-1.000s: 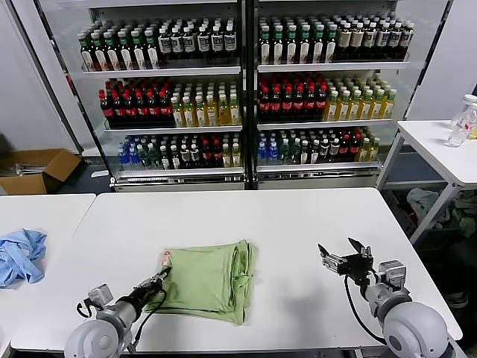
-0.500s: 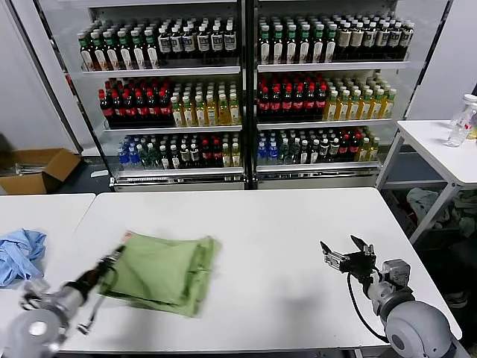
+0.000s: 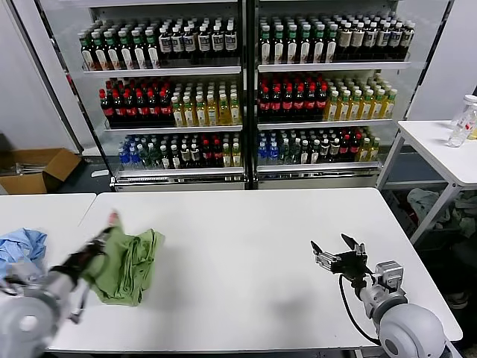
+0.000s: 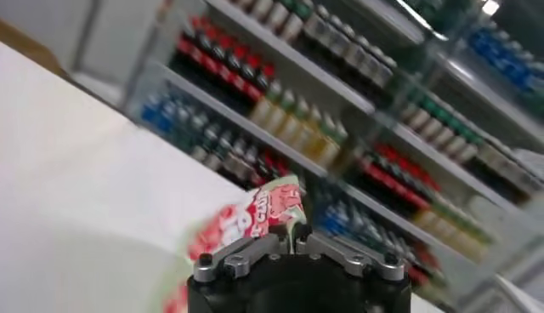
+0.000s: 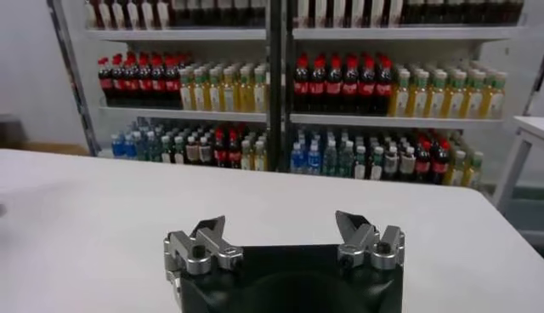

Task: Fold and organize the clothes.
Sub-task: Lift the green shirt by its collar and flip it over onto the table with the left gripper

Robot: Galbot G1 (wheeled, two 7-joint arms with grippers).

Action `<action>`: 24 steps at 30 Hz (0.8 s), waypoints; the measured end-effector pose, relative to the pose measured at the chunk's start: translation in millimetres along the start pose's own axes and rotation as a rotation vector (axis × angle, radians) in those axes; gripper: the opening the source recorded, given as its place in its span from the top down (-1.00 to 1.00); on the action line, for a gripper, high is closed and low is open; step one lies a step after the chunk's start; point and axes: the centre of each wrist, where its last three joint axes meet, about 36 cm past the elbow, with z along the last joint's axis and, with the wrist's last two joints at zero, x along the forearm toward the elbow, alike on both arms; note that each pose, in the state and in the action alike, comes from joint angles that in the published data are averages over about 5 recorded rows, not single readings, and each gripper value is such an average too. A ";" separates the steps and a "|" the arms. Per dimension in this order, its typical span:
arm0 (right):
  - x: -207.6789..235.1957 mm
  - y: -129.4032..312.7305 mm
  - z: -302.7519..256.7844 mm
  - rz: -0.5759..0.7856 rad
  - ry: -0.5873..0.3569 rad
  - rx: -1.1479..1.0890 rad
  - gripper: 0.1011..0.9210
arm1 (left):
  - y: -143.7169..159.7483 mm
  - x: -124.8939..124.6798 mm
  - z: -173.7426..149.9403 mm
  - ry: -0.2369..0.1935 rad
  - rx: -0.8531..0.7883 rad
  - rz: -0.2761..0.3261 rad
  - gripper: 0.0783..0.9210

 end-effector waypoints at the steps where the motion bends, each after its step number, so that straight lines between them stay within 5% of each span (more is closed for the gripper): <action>1: 0.1 0.7 -0.3 -0.003 -0.003 0.002 -0.76 | -9.8 -5.2 9.6 0.015 0.014 0.020 0.95; 14: -6.1 7.1 -0.2 -0.031 -0.019 0.003 -0.76 | -122.7 -75.4 120.4 0.195 0.221 0.234 0.93; 24: -22.7 19.6 4.1 -0.067 -0.005 -0.021 -0.76 | -161.6 -91.8 149.1 0.206 0.221 0.294 0.32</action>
